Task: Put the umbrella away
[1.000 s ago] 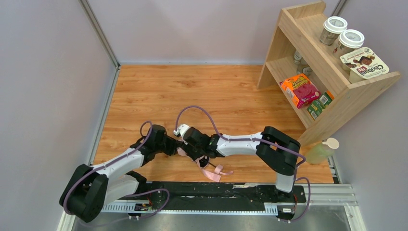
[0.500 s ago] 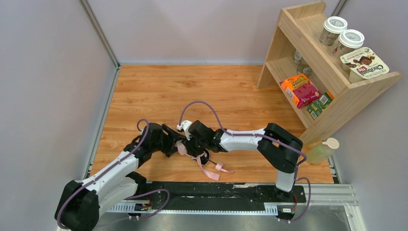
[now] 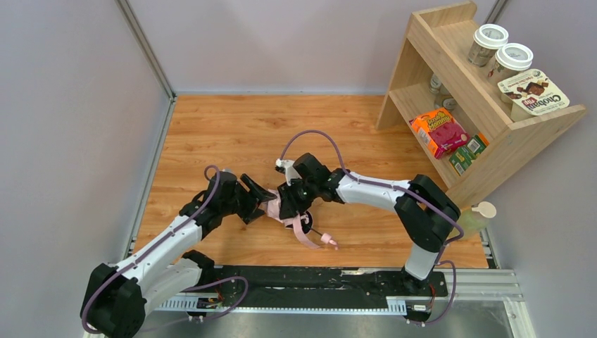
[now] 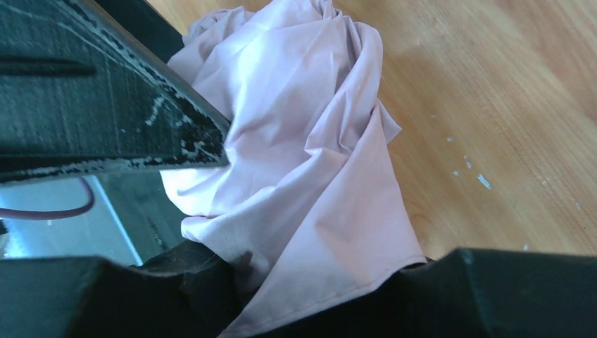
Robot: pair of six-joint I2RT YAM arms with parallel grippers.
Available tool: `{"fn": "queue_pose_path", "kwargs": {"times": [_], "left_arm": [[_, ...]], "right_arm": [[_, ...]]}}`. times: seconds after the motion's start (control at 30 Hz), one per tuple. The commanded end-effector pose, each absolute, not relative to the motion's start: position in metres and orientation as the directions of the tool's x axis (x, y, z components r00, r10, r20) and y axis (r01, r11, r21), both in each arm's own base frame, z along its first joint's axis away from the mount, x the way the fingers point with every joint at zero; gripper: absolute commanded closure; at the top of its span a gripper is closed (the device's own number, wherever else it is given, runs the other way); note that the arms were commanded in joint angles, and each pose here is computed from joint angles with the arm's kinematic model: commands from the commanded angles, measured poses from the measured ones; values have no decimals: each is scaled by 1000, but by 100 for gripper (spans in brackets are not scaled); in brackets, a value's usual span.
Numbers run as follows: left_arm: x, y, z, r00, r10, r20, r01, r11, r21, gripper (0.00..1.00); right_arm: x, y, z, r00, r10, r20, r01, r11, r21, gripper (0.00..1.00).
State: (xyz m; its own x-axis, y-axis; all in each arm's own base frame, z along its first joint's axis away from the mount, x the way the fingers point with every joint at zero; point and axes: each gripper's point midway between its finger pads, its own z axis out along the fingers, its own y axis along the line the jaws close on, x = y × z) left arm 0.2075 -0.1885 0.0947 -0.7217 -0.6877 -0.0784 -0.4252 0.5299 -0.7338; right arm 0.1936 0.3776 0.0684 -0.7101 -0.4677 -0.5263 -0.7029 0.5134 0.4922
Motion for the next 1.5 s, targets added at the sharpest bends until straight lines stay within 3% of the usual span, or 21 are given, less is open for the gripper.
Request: {"fn": "queue_pose_path", "kwargs": {"times": [0.0, 0.2, 0.33, 0.47, 0.73, 1.03, 1.2, 1.33, 1.43, 1.47], "left_arm": [[220, -204, 123, -740, -666, -95, -344, 495, -798, 23], [231, -212, 138, -739, -665, -109, -297, 466, -833, 23], [238, -212, 163, -728, -660, -188, -197, 463, -864, 23], [228, -212, 163, -751, -635, -178, -201, 477, -856, 23], [241, -218, 174, -725, -659, -201, -138, 425, -895, 22], [255, -238, 206, -737, -634, -234, 7, 339, -941, 22], [266, -234, 224, -683, -655, -324, 97, 358, -929, 23], [272, -233, 234, -651, -665, -366, 157, 353, -922, 41], [274, -235, 246, -627, -678, -383, 217, 320, -922, 72], [273, -235, 249, -623, -672, -400, 241, 322, -916, 77]], "right_arm": [[192, 412, 149, -688, -367, -626, -726, 348, 593, 100], [190, 422, 189, -714, -293, -636, -700, 283, 656, 100], [194, 416, 200, -717, -266, -644, -697, 264, 667, 100], [199, 406, 220, -726, -226, -649, -687, 224, 691, 100], [183, 414, 286, -753, -136, -644, -653, 29, 757, 100], [176, 416, 308, -764, -139, -630, -631, -39, 774, 100], [162, 411, 293, -766, -198, -612, -615, -49, 787, 100], [155, 405, 284, -750, -238, -617, -627, -42, 778, 100], [151, 398, 268, -718, -298, -628, -665, 31, 746, 100], [152, 396, 263, -718, -309, -623, -671, 68, 739, 100]]}}
